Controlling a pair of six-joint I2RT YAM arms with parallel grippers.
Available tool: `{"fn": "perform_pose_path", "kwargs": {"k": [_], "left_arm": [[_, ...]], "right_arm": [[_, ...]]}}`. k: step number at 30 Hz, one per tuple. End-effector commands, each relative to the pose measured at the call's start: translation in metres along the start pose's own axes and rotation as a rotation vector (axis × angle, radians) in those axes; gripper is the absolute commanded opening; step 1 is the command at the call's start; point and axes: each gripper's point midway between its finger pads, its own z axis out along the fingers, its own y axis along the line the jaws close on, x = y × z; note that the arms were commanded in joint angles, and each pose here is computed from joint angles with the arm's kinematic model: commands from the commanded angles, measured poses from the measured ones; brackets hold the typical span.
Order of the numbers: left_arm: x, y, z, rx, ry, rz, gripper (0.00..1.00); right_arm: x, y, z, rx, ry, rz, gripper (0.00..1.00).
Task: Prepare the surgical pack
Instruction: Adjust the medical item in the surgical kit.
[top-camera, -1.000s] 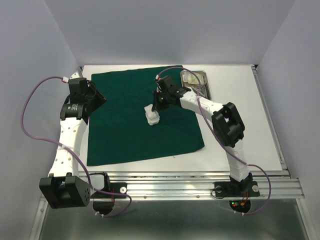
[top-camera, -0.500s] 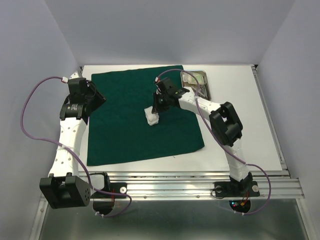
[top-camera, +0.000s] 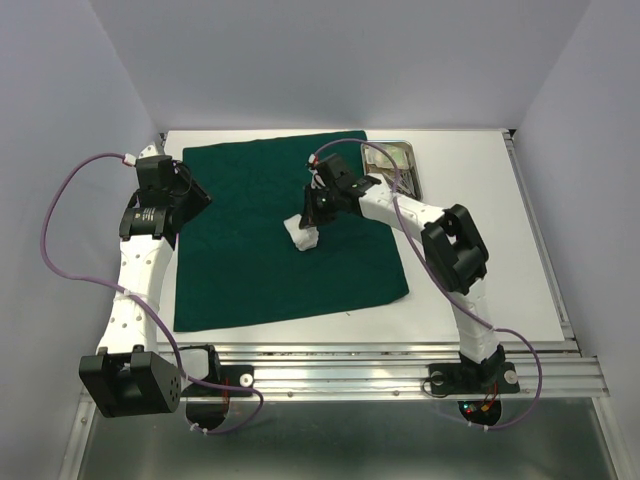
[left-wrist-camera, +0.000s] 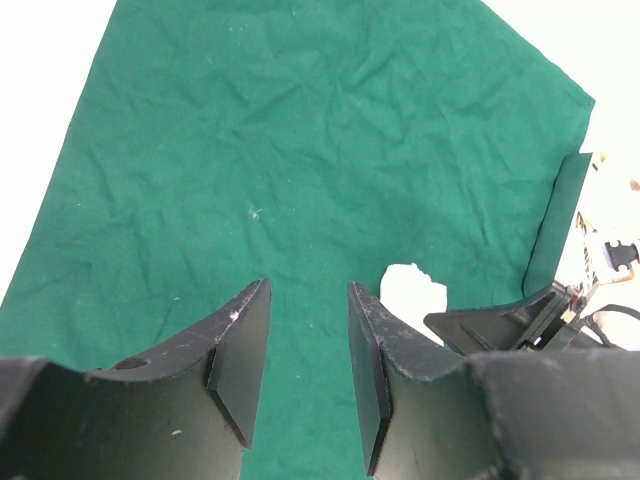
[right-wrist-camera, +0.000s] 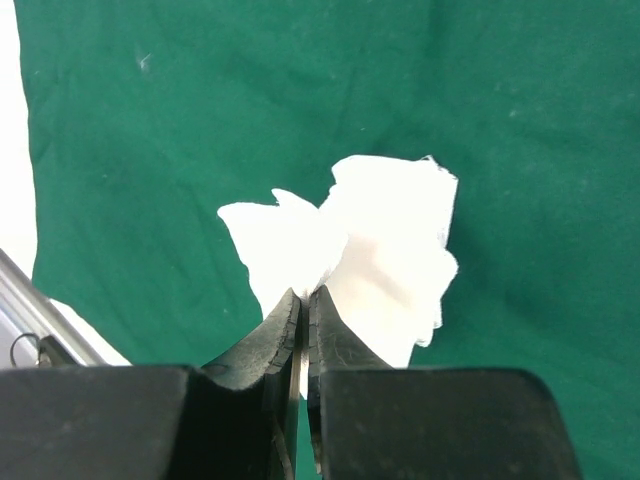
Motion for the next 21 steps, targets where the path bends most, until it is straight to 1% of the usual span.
{"fn": "perform_pose_path", "kwargs": {"k": [1,6,9,13,21], "left_arm": [[-0.005,0.0,-0.002,0.011,-0.03,0.007,0.47],[-0.005,0.0,-0.002,0.01,-0.031,0.006,0.47],[-0.005,0.0,-0.002,0.008,-0.029,0.011,0.47],[-0.004,0.002,-0.001,0.004,-0.024,0.011,0.47],[-0.005,0.002,-0.003,0.005,-0.031,0.014,0.47]], "right_arm": [[-0.012,0.026,-0.019,-0.081,-0.041,-0.015,0.01],[-0.007,0.02,-0.015,-0.063,-0.035,-0.003,0.01],[-0.009,0.011,-0.013,-0.019,-0.056,-0.007,0.01],[-0.007,0.001,-0.008,0.018,-0.053,-0.006,0.01],[-0.013,-0.002,-0.004,0.037,-0.071,-0.007,0.01]]}}
